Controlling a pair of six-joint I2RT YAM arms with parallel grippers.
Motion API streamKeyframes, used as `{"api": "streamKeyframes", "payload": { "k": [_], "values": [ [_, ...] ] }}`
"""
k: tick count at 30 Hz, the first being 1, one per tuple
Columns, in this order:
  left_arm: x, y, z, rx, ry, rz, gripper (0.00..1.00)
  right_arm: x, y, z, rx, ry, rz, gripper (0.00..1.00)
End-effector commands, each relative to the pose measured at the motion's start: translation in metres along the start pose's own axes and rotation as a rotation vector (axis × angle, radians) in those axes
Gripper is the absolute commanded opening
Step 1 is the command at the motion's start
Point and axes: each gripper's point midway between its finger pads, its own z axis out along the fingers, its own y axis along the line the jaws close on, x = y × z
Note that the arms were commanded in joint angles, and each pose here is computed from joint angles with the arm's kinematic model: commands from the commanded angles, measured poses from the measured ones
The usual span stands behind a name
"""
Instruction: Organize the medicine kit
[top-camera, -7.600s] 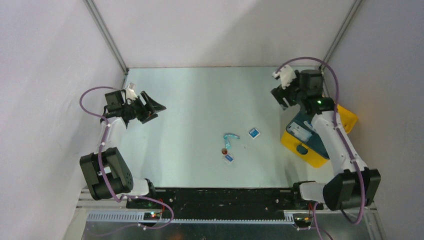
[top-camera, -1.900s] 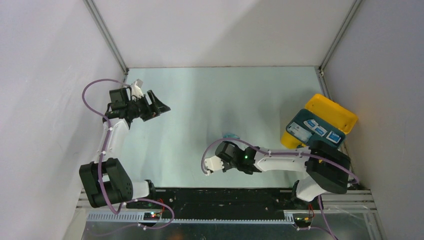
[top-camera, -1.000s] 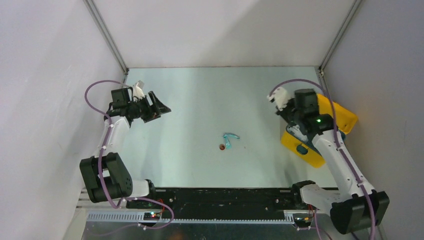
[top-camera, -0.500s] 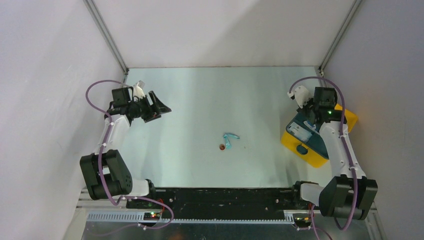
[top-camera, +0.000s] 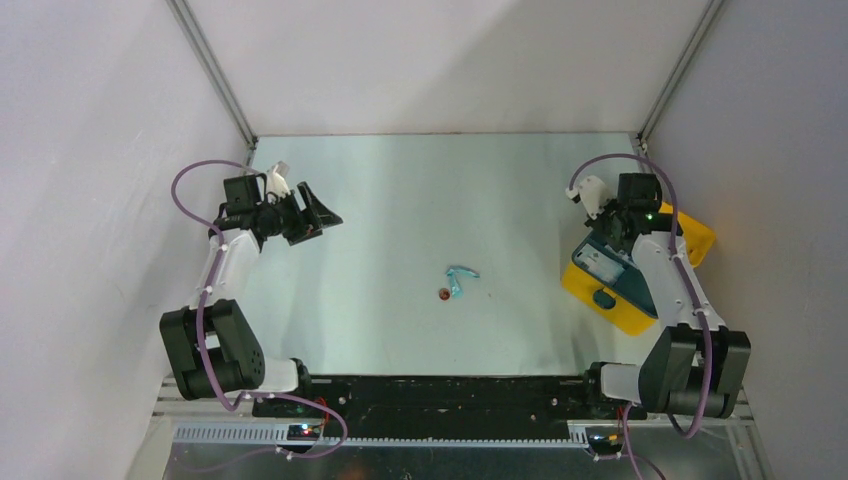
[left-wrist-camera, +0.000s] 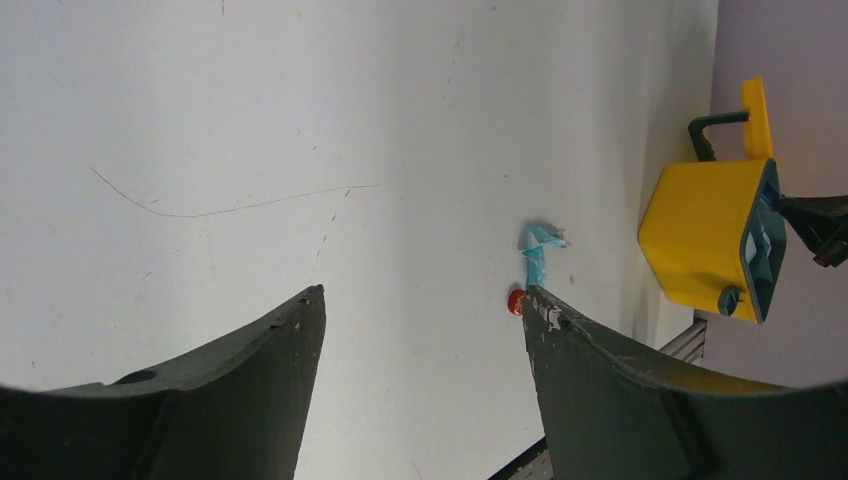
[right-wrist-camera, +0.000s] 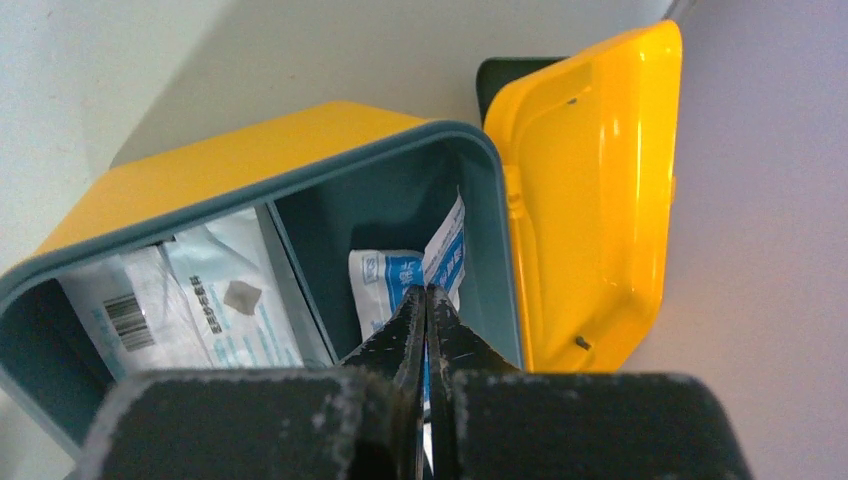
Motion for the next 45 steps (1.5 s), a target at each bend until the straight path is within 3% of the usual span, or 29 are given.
{"api": "streamKeyframes", "payload": {
  "k": [1, 4, 9, 13, 18, 25, 28, 32, 37, 45],
  "values": [
    [-0.014, -0.013, -0.010, 0.026, -0.045, 0.063, 0.77, -0.018, -0.003, 0.004, 0.020, -0.043, -0.012, 0.00],
    [-0.015, -0.013, -0.011, 0.025, -0.047, 0.065, 0.77, -0.026, -0.006, -0.002, 0.048, -0.071, 0.005, 0.05],
    [-0.014, -0.013, -0.009, 0.026, -0.042, 0.060, 0.77, -0.046, -0.013, -0.027, 0.115, -0.165, 0.040, 0.33],
    [-0.014, -0.012, -0.008, 0.029, -0.036, 0.054, 0.77, -0.063, -0.002, -0.039, 0.113, -0.216, 0.040, 0.44],
    [-0.013, -0.011, -0.008, 0.028, -0.035, 0.053, 0.77, -0.093, 0.041, -0.041, -0.010, -0.280, 0.032, 0.46],
    [-0.011, -0.014, -0.008, 0.041, -0.030, 0.056, 0.77, -0.136, 0.142, -0.019, -0.402, -0.333, 0.091, 0.47],
    [-0.009, -0.016, -0.011, 0.040, -0.038, 0.071, 0.78, -0.150, 0.184, -0.007, -0.516, -0.325, 0.038, 0.46],
    [-0.009, -0.015, -0.013, 0.031, -0.046, 0.082, 0.78, -0.161, 0.228, 0.008, -0.584, -0.307, -0.095, 0.42],
    [-0.009, -0.015, -0.013, 0.034, -0.046, 0.082, 0.78, -0.176, 0.270, 0.025, -0.632, -0.291, -0.215, 0.44],
    [-0.008, -0.016, -0.014, 0.034, -0.045, 0.086, 0.78, -0.194, 0.286, 0.052, -0.624, -0.262, -0.243, 0.42]
  ]
}}
